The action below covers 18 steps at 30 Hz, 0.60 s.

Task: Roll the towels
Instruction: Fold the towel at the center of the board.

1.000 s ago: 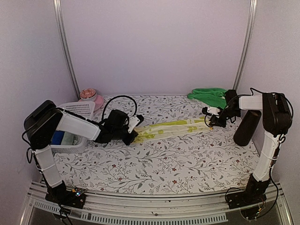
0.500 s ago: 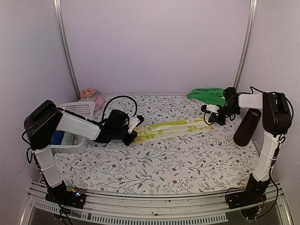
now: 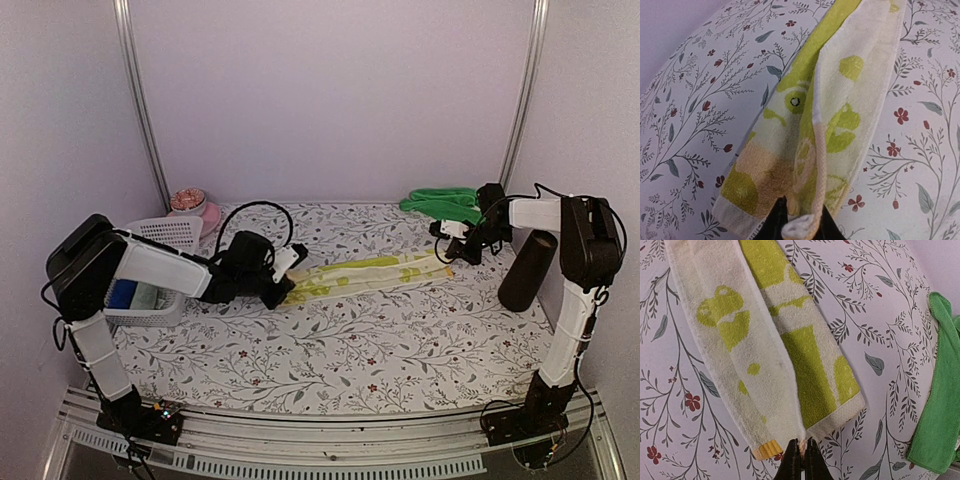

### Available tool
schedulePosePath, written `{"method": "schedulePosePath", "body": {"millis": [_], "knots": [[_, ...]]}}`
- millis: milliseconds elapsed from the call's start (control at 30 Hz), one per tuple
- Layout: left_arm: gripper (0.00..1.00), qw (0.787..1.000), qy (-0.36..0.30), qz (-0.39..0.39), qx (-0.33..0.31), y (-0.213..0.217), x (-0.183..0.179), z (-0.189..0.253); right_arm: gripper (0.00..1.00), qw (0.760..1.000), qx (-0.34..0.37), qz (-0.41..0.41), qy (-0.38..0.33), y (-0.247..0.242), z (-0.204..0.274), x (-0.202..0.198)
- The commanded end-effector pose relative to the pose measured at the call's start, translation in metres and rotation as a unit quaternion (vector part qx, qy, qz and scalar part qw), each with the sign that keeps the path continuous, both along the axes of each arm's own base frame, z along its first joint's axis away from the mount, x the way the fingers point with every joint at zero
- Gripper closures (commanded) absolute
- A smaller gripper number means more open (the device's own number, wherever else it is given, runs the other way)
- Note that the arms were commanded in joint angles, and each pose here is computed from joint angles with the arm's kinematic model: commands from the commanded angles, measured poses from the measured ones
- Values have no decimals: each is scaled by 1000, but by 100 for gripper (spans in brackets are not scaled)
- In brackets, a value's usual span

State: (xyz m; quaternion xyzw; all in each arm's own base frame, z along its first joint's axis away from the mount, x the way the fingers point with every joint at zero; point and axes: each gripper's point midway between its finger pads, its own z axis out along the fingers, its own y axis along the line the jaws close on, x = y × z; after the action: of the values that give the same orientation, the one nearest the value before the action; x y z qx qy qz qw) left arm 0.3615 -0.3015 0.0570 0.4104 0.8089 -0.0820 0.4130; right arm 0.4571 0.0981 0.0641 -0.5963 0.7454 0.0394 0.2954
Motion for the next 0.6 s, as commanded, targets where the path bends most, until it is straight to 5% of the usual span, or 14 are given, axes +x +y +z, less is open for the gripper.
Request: {"method": "schedulePosePath", "body": {"millis": [0,567], "knots": [[84,1000,-11,-20,-20,-10,-6,21,97,1000,-4,-7,-13,-1,15,5],[83,999,4,-34,-21,-9,-14,19,97,1000,-3,-12,-8,-1,12,6]]}}
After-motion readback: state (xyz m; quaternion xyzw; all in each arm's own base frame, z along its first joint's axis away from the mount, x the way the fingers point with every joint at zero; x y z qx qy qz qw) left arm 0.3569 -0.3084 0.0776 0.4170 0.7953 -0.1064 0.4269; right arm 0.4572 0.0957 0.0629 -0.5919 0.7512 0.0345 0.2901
